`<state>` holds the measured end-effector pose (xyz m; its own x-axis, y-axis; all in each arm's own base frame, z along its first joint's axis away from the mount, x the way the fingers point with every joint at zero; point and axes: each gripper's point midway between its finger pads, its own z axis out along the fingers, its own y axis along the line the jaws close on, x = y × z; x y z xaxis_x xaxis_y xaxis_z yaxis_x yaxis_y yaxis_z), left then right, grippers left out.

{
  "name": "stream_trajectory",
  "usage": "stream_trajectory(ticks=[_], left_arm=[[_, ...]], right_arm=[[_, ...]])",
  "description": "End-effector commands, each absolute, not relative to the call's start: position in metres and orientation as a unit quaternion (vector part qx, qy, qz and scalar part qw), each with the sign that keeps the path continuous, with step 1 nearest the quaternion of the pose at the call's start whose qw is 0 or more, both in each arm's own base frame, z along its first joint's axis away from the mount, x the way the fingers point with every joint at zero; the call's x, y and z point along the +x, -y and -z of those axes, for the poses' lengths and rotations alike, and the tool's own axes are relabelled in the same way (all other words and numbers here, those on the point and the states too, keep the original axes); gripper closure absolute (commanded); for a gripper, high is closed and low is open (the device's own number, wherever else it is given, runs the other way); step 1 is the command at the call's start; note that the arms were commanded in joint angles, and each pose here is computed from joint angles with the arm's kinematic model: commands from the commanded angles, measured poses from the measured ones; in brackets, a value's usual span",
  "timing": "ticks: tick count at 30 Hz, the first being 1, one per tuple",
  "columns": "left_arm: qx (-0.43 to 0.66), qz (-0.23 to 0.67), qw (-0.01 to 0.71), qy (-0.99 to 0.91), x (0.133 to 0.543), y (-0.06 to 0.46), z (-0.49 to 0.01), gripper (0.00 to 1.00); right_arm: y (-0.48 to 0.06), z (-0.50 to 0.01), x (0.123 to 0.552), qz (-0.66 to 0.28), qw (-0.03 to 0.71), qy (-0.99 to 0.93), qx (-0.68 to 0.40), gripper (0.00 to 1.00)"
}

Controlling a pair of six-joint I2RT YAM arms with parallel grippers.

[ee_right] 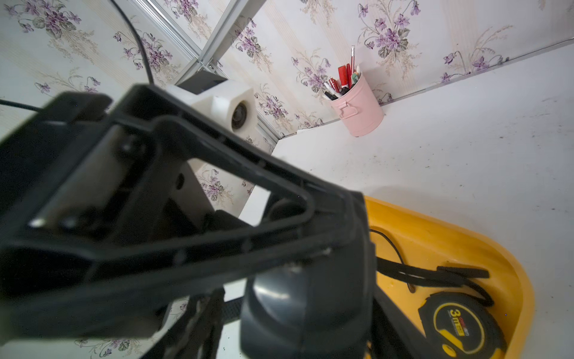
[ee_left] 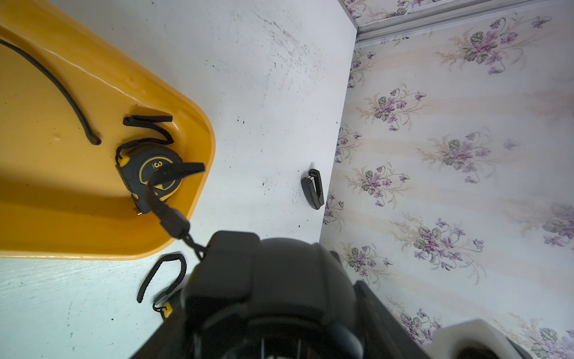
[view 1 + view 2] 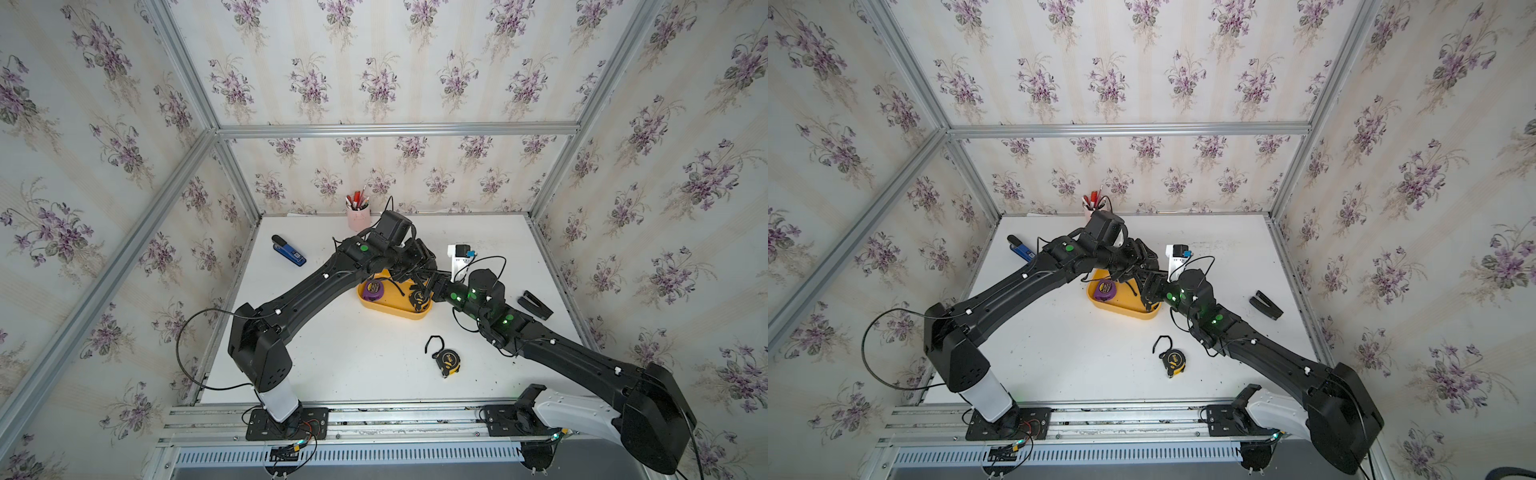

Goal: Take the tape measure out of the storage box
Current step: Place the tape measure at the center of the board.

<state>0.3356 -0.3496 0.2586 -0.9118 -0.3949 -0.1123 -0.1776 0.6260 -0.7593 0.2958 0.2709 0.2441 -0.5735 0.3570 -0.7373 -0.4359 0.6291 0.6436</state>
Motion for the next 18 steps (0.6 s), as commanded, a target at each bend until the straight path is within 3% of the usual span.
stream_trajectory(ticks=[1,6,9,13,16,18], left_arm=[[-0.159,0.412,0.135,-0.887,0.333,0.351,-0.265,0.8],[-0.155,0.416,0.136,-0.886,0.329,0.351,-0.267,0.73],[-0.151,0.416,0.141,-0.886,0.326,0.35,-0.265,0.49],[-0.142,0.408,0.159,-0.888,0.327,0.344,-0.266,0.13],[-0.125,0.401,0.175,-0.891,0.332,0.341,-0.269,0.0],[-0.108,0.397,0.188,-0.892,0.337,0.341,-0.271,0.0]], right_arm=[[-0.272,-0.251,0.302,-0.431,0.473,-0.768,-0.019,0.43],[-0.272,-0.25,0.305,-0.424,0.473,-0.772,-0.016,0.65],[-0.268,-0.251,0.304,-0.417,0.477,-0.774,-0.015,0.73],[-0.256,-0.253,0.298,-0.4,0.482,-0.78,-0.012,0.77],[-0.246,-0.254,0.291,-0.385,0.478,-0.79,-0.01,0.78],[-0.24,-0.247,0.284,-0.374,0.465,-0.803,-0.01,0.78]])
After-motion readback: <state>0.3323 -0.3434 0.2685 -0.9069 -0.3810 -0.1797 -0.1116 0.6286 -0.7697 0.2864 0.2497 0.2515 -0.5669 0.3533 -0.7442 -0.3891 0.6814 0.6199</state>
